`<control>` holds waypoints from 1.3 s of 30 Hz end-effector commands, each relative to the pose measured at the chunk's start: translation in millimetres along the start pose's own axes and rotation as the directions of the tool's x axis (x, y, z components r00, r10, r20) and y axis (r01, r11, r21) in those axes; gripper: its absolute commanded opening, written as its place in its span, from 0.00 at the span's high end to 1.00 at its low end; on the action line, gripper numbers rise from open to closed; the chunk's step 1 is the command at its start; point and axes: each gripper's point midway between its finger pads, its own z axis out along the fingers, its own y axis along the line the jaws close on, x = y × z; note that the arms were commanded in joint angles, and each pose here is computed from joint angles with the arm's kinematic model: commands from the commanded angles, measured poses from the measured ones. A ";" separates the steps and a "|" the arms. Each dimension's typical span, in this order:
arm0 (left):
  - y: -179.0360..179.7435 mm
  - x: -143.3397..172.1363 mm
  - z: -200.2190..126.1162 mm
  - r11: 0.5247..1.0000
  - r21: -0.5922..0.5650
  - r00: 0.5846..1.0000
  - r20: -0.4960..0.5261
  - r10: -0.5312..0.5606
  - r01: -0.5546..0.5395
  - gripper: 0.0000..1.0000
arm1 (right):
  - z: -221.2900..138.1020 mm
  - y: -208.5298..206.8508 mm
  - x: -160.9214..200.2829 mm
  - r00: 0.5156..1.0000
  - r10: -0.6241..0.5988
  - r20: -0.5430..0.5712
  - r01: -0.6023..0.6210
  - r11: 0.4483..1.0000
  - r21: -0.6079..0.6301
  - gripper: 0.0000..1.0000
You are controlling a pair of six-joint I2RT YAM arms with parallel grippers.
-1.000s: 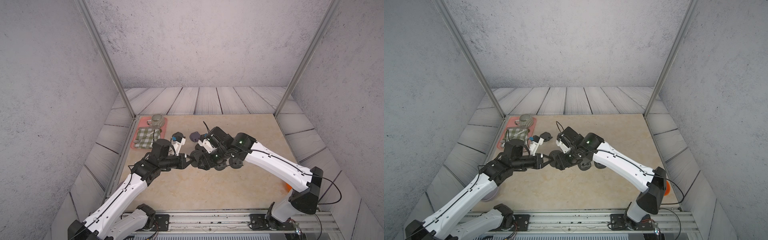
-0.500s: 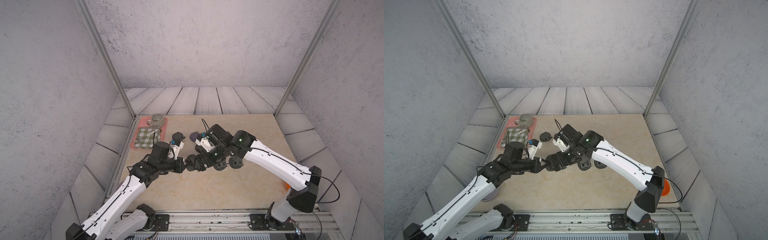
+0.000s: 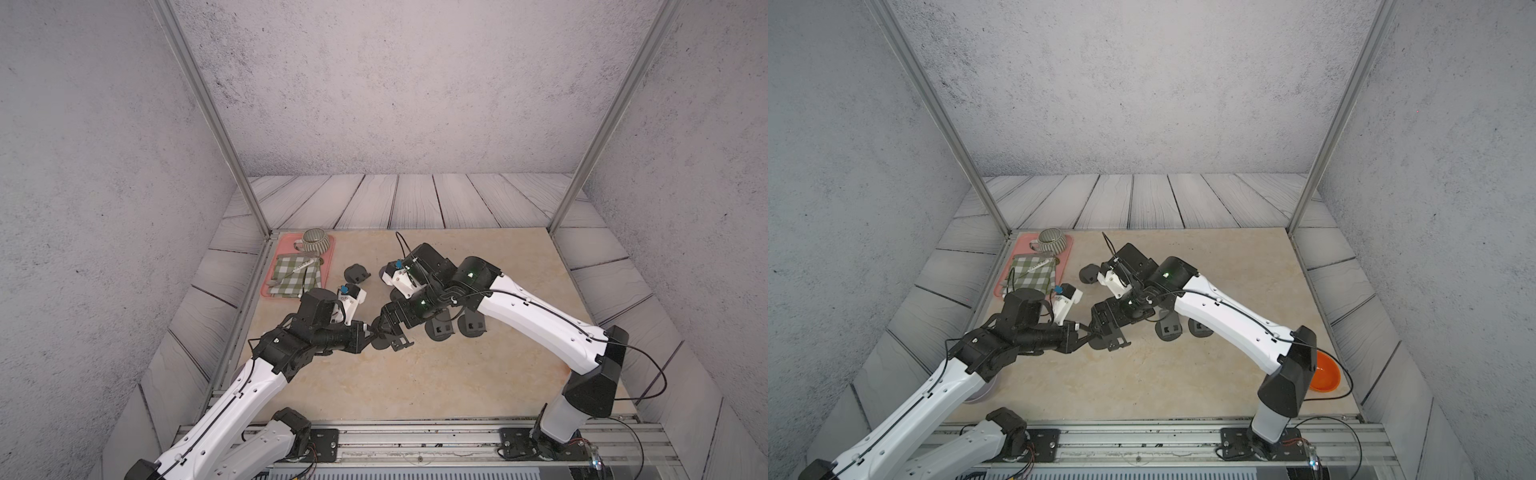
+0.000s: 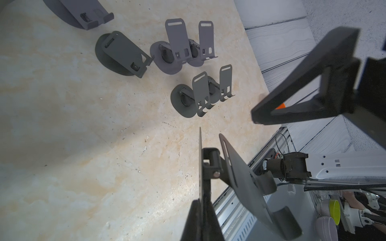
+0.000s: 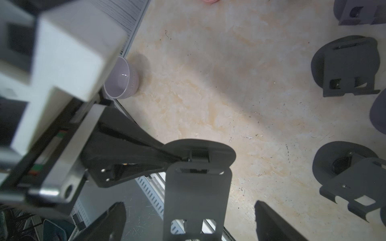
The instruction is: Open the phone stand
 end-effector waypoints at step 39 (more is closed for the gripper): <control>12.6 -9.2 -1.3 0.990 -0.063 0.991 0.063 -0.119 0.123 1.00 | -9.5 5.2 -20.8 0.997 0.008 0.075 -0.008 1.000 0.000 0.42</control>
